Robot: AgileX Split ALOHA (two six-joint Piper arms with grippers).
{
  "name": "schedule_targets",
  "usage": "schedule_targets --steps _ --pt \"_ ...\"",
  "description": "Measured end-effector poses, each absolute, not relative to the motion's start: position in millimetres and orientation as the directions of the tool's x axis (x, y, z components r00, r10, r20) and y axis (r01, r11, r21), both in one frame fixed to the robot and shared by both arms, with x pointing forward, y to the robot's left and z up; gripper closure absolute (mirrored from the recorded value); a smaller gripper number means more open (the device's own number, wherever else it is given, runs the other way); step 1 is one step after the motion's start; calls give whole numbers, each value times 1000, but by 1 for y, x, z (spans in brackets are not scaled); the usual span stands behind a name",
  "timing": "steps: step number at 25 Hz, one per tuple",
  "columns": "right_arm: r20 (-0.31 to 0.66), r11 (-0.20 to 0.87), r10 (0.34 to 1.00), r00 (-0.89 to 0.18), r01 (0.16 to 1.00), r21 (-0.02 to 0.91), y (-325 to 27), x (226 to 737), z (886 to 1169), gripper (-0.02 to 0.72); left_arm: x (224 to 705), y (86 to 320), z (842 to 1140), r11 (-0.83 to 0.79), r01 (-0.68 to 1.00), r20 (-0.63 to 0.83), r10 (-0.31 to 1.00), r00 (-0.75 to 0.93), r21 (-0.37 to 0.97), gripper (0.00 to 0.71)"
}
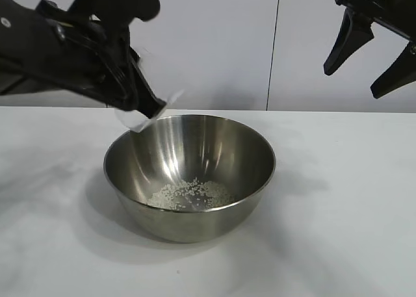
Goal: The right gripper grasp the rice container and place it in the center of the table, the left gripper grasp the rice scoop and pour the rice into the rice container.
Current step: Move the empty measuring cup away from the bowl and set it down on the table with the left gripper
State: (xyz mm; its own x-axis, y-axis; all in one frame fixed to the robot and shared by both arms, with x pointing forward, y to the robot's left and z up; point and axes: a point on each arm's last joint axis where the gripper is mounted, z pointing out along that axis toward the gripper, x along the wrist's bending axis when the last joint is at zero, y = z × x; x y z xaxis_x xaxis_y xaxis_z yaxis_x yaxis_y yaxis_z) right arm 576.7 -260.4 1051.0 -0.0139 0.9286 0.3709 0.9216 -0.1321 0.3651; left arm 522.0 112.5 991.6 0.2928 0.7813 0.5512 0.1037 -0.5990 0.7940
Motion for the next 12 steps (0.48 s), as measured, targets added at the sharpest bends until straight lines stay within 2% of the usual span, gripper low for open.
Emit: schedule_targets --steps 7,12 --pt "375 -139 927 -7 922 362 -262 577 1051 209 528 151 1022 -404 194 350 899 262 894 708" --pt "375 -139 927 -7 922 362 -262 577 1051 209 531 164 1023 -339 268 263 923 283 902 708"
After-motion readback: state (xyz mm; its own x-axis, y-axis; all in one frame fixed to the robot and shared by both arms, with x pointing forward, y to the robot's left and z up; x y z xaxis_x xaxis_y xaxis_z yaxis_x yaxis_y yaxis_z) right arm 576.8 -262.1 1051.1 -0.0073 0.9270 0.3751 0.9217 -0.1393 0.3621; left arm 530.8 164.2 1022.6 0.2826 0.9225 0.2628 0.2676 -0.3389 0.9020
